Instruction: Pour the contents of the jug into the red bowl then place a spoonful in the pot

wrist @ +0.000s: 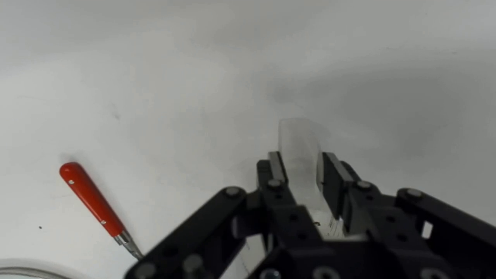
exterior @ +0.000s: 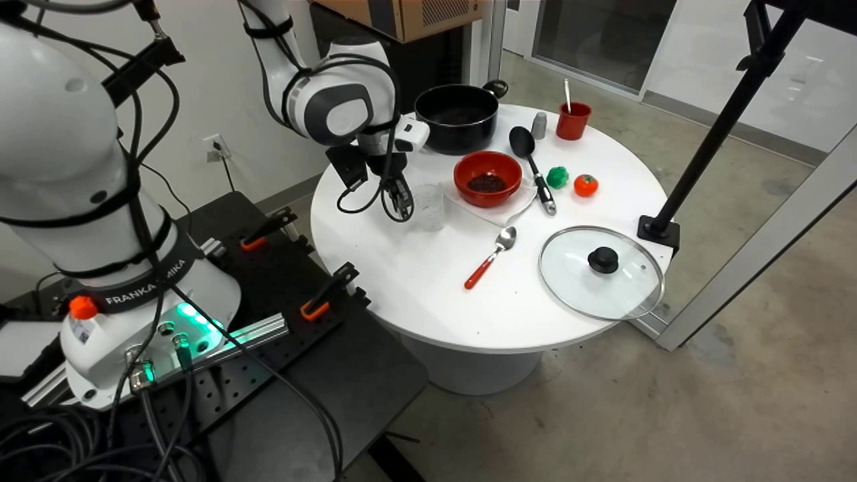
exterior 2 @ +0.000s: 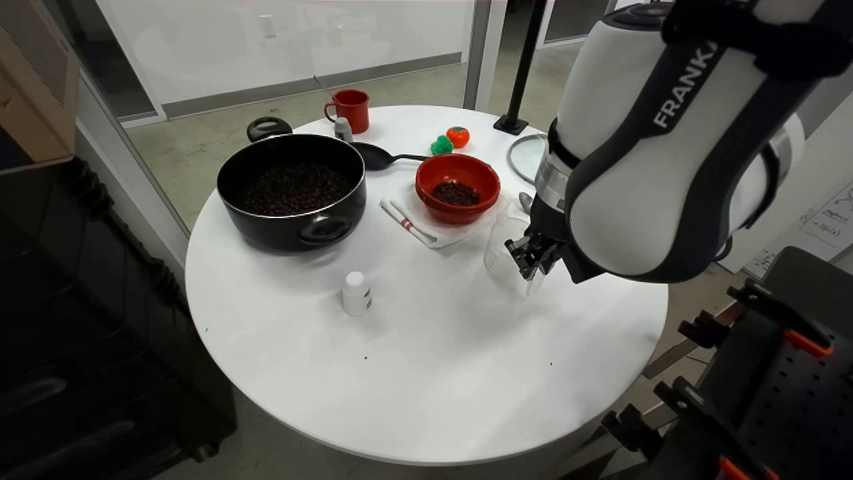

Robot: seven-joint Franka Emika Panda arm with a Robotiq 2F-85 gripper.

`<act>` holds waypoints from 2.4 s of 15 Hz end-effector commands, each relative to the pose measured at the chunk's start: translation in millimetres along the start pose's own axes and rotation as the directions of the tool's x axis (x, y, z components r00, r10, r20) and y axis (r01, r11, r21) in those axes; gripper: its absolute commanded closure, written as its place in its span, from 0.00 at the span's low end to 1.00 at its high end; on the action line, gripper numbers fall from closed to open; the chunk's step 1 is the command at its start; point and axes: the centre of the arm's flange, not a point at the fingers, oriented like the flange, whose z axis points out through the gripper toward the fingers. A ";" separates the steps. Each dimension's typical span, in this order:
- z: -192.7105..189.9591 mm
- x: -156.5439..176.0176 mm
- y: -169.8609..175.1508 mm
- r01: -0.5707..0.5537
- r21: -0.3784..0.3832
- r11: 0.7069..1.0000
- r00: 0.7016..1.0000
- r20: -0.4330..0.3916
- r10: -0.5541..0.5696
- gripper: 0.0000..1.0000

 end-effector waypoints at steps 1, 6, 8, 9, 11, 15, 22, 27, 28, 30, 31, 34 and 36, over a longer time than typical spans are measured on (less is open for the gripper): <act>-2.7 3.9 -3.7 -0.024 -0.005 1.000 0.999 0.027 0.024 0.41; -21.4 5.2 8.7 -0.033 0.028 0.999 0.994 0.108 0.030 0.05; -33.1 10.5 20.0 -0.045 0.037 0.998 0.987 0.159 0.039 0.00; -39.1 14.1 28.1 -0.051 0.036 0.998 0.982 0.182 0.044 0.00; -50.0 25.5 48.3 -0.053 0.028 0.998 0.976 0.214 0.046 0.00; -69.5 54.1 90.0 -0.056 -0.015 0.998 0.973 0.225 0.058 0.00; -86.9 123.3 150.8 0.109 -0.135 0.985 0.976 0.202 -0.080 0.00; -71.8 152.6 183.2 0.123 -0.082 0.989 0.986 0.125 -0.112 0.00; -66.8 155.4 189.5 0.129 -0.077 0.989 0.985 0.129 -0.118 0.00; -54.7 158.6 204.2 0.152 -0.055 0.987 0.978 0.155 -0.142 0.00; -48.5 160.3 211.0 0.176 -0.033 0.984 0.971 0.171 -0.168 0.00; -36.7 164.7 220.4 0.253 0.023 0.967 0.948 0.196 -0.252 0.00; -40.8 150.4 216.7 0.223 -0.002 0.975 0.958 0.184 -0.219 0.00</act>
